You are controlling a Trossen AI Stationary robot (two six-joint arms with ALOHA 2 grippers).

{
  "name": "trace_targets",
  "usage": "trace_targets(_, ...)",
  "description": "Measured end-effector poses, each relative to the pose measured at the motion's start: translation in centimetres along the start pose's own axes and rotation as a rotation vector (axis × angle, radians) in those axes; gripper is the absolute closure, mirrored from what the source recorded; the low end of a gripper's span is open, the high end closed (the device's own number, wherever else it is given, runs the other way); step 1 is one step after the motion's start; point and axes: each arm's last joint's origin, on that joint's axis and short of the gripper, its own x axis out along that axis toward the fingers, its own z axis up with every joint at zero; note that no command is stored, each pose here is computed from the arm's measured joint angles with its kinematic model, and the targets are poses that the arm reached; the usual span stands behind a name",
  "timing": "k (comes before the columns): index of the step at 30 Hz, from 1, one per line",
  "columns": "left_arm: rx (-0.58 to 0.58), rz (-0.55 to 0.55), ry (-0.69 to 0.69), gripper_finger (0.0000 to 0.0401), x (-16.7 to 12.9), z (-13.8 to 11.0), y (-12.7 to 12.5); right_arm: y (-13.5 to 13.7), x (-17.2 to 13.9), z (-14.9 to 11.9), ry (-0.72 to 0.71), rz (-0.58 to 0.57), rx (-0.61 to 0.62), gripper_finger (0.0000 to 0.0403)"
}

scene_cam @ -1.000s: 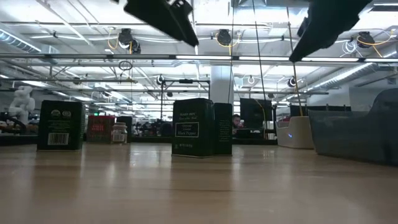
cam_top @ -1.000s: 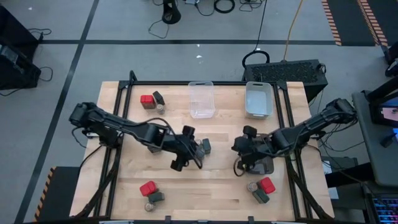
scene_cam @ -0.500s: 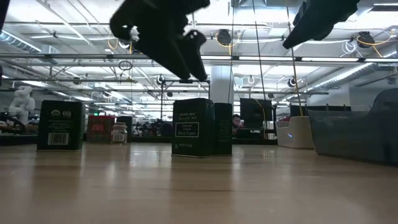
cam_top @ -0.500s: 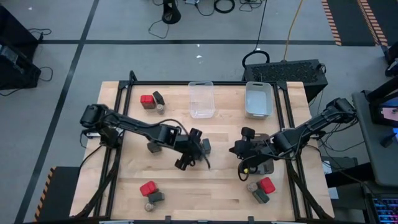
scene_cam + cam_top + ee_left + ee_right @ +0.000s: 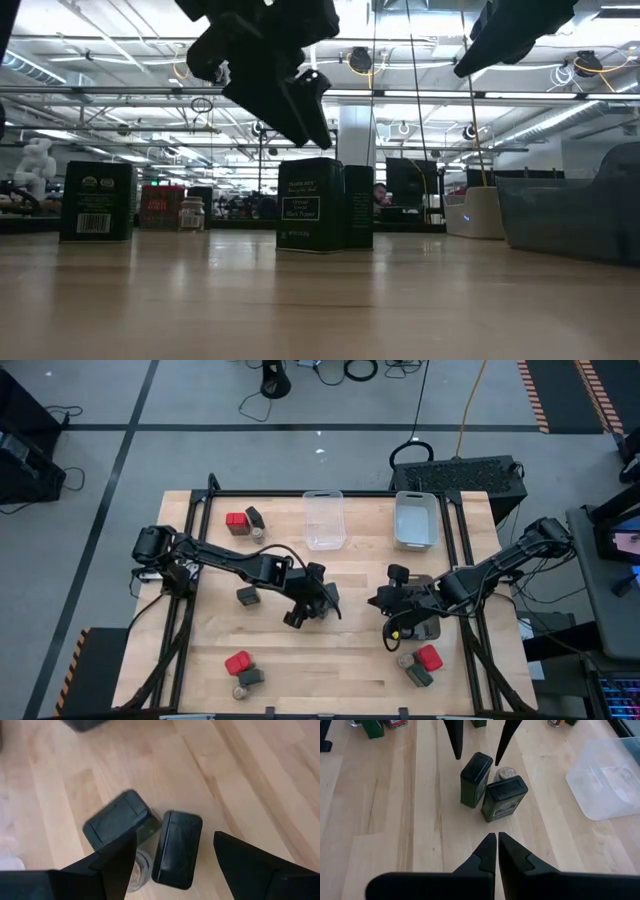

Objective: Sort spices by type
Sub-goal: Put the black seasoning can into the transparent bin

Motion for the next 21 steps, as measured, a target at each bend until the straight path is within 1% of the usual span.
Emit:
trace_targets(5, -0.024, -0.004, 0.013, 0.0129, 0.8, -0.3, -0.1, 0.0, 0.0, 0.0, -0.003, 0.001, 0.001, 0.0403)
trace_targets(12, -0.026, -0.027, 0.083, 0.0129, 3.2, -1.3, -0.3, 0.1, 0.0, 0.2, -0.016, 0.008, -0.002, 0.0403)
trace_targets(21, -0.027, -0.026, 0.082, 0.0129, 3.4, -1.3, -0.3, 0.1, 0.0, 0.3, -0.024, 0.012, -0.008, 0.0403)
